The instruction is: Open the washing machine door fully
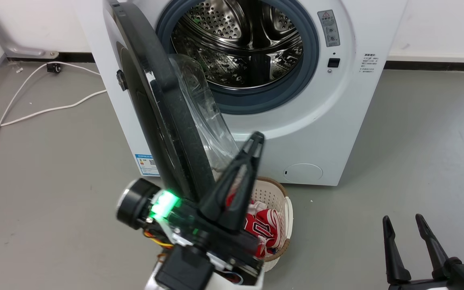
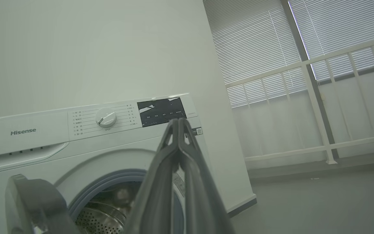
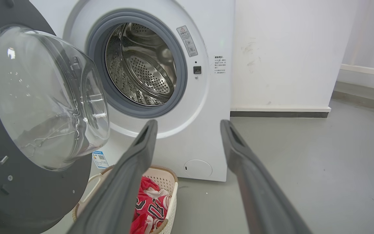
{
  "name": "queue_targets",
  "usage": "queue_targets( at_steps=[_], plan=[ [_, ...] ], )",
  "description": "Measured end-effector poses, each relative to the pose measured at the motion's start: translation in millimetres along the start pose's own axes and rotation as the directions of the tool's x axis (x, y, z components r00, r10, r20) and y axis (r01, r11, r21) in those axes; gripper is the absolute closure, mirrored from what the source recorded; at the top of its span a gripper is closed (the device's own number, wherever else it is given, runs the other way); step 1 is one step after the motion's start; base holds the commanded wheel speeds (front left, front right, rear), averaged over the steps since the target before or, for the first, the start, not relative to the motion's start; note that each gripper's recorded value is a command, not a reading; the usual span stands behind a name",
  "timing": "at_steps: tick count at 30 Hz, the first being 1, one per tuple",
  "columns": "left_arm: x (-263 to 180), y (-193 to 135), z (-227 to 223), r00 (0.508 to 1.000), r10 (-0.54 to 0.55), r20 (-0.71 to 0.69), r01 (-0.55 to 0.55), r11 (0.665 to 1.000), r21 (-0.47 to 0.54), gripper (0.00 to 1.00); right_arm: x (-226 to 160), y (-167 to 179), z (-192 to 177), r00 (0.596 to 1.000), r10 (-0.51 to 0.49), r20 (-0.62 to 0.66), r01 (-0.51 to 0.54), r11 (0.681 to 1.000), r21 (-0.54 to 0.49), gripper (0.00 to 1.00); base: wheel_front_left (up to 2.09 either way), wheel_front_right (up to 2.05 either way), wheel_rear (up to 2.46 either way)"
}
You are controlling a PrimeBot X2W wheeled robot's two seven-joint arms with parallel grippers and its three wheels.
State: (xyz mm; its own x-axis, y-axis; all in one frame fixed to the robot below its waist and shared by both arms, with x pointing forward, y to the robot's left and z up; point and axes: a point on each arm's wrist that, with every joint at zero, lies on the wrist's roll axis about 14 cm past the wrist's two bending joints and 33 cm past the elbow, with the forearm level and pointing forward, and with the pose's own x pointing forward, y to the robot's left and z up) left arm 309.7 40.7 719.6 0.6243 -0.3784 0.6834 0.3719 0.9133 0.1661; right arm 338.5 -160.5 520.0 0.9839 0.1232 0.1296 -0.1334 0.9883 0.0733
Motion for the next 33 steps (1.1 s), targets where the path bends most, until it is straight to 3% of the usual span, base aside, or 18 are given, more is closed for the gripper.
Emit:
queue_targets(
  at_steps=[10, 21, 33],
  plan=[
    [-8.8, -49.4, -14.0, 0.988, -0.147, -0.048, 0.143, 0.986, -0.09, 1.0, 2.7, 4.4, -6.1, 1.0, 0.014, -0.017, -0.014, 1.0, 0.013, 0.0, 0.0, 0.0, 0.0],
    [-41.3, -81.7, -49.9, 0.95, -0.25, -0.188, 0.221, 0.961, -0.163, 1.0, 2.9, 7.3, -14.1, 0.999, 0.023, -0.043, -0.022, 1.0, 0.018, 0.0, 0.0, 0.0, 0.0],
    [-77.5, -90.4, -83.4, 0.906, -0.259, -0.335, 0.192, 0.956, -0.221, 1.0, 4.0, 10.9, -20.6, 0.997, 0.035, -0.063, -0.034, 0.999, 0.019, 0.0, 0.0, 0.0, 0.0]
  ],
)
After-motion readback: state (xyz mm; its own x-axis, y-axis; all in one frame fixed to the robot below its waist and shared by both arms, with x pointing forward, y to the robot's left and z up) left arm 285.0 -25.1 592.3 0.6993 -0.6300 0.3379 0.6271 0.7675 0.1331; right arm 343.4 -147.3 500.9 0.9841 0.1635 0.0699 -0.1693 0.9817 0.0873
